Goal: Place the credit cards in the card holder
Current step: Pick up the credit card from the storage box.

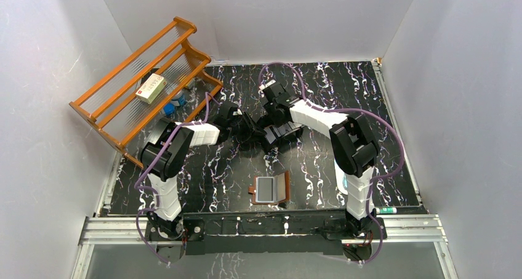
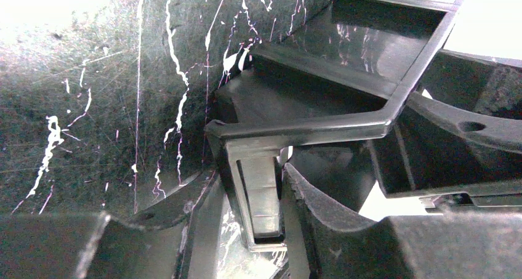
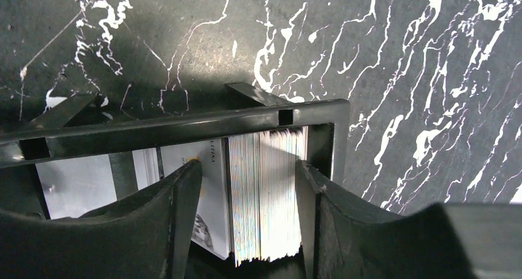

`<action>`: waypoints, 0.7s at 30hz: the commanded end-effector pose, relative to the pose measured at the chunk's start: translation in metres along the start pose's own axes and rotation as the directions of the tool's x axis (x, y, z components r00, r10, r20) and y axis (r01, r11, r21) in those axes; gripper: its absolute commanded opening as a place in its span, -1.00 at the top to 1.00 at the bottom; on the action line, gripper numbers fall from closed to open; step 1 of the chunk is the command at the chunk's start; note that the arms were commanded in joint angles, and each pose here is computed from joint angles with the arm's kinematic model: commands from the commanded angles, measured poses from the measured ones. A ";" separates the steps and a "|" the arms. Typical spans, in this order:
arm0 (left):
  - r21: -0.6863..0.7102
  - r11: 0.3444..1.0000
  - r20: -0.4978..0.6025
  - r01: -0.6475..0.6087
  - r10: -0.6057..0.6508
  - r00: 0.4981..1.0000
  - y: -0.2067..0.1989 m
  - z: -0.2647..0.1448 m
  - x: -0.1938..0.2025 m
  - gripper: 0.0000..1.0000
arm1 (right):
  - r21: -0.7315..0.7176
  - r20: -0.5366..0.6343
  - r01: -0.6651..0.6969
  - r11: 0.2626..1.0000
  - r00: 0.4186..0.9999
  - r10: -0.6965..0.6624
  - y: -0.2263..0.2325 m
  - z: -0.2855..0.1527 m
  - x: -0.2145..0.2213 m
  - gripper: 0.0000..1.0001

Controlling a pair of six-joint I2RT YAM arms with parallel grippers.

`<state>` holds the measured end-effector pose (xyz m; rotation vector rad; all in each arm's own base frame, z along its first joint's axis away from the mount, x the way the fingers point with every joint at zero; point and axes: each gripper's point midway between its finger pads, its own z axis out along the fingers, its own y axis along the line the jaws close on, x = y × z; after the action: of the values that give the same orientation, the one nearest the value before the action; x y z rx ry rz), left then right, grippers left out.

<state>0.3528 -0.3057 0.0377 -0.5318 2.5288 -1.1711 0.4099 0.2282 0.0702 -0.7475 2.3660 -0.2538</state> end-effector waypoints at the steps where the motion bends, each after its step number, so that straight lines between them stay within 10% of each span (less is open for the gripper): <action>1: -0.046 0.999 -0.010 -0.022 0.021 1.000 0.013 -0.007 0.008 0.55 | 0.127 0.016 -0.008 0.992 1.000 0.006 -0.025 -0.001 -0.006 -0.12; 21: -0.067 0.998 -0.009 -0.020 0.019 1.000 0.020 -0.007 0.009 0.59 | 0.089 0.114 -0.050 0.995 0.993 0.040 -0.032 -0.032 -0.032 0.76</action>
<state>0.3539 -0.3054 0.0373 -0.5294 2.5150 -1.1721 0.4115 0.2296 0.0973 -0.7197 2.3017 -0.2767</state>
